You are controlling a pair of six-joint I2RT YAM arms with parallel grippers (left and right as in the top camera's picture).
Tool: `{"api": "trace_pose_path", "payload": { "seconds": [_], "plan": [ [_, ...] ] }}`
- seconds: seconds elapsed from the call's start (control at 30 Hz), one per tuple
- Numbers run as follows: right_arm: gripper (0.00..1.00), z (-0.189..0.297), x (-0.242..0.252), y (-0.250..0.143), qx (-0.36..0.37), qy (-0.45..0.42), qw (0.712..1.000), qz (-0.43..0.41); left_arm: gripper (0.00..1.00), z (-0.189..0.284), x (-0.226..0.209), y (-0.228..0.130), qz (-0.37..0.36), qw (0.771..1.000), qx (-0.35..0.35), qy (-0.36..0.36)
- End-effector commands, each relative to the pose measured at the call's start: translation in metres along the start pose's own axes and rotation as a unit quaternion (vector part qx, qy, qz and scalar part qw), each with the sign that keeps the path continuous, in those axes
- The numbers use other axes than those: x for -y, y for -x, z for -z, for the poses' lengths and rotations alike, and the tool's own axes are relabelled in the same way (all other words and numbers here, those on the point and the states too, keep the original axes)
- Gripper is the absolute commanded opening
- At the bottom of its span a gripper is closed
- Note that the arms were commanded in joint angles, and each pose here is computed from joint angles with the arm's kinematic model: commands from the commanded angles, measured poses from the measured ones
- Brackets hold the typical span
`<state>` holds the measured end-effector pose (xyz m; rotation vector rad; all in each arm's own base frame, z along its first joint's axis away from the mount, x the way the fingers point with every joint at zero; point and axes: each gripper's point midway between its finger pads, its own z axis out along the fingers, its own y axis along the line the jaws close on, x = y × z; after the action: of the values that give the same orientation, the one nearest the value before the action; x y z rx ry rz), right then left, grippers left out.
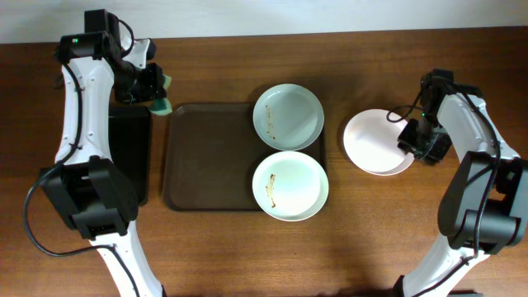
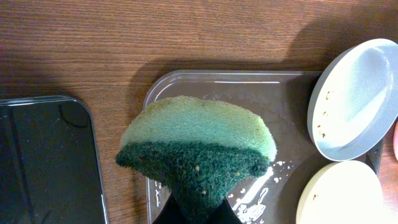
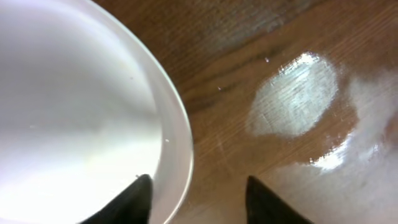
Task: Clean dirty plates on tray and stack at the side
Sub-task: 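Lower the plate onto the stack right of the tray and release, then move the right gripper to the lower plate's rim and grasp it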
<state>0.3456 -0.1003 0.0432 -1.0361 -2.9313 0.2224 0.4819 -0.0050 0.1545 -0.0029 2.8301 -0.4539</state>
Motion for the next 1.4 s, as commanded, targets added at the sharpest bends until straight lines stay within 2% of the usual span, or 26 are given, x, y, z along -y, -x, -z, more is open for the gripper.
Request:
{"api": "trace_pose_path", "payload": {
  "seconds": [0.0, 0.17, 0.23, 0.3, 0.4, 0.53, 0.67, 1.03, 1.37],
  "plan": [
    [0.57, 0.016, 0.005, -0.001, 0.0, 0.003, 1.0, 0.006, 0.01, 0.005, -0.001, 0.005, 0.003, 1.0, 0.009, -0.001],
    [0.61, 0.08, -0.031, -0.011, 0.015, 0.109, 0.991, 0.082, 0.0, 0.005, -0.001, 0.005, 0.002, 1.0, 0.01, 0.0],
    [0.61, 0.11, -0.059, -0.032, 0.015, 0.185, 0.975, 0.121, 0.01, 0.005, -0.001, 0.006, 0.002, 1.0, 0.011, 0.0],
    [0.59, 0.126, -0.079, -0.057, -0.002, 0.223, 0.963, 0.149, 0.01, 0.005, -0.001, 0.006, 0.002, 1.0, 0.011, 0.0],
    [0.51, 0.123, -0.096, -0.089, -0.029, 0.211, 0.959, 0.187, 0.01, 0.005, -0.001, 0.006, 0.002, 1.0, 0.011, 0.0],
    [0.42, 0.1, -0.117, -0.13, -0.068, 0.191, 0.962, 0.185, 0.0, 0.005, -0.001, 0.006, 0.002, 1.0, 0.011, 0.0],
    [0.4, 0.069, -0.13, -0.171, -0.101, 0.165, 0.966, 0.174, 0.01, 0.005, -0.001, 0.005, 0.002, 1.0, 0.011, 0.0],
    [0.4, 0.028, -0.141, -0.209, -0.112, 0.142, 0.962, 0.202, 0.01, 0.005, -0.001, 0.006, 0.002, 1.0, 0.011, 0.0],
    [0.4, 0.018, -0.124, -0.201, -0.091, 0.09, 0.971, 0.203, 0.01, 0.005, -0.001, 0.006, 0.002, 1.0, 0.012, 0.0]
  ]
}}
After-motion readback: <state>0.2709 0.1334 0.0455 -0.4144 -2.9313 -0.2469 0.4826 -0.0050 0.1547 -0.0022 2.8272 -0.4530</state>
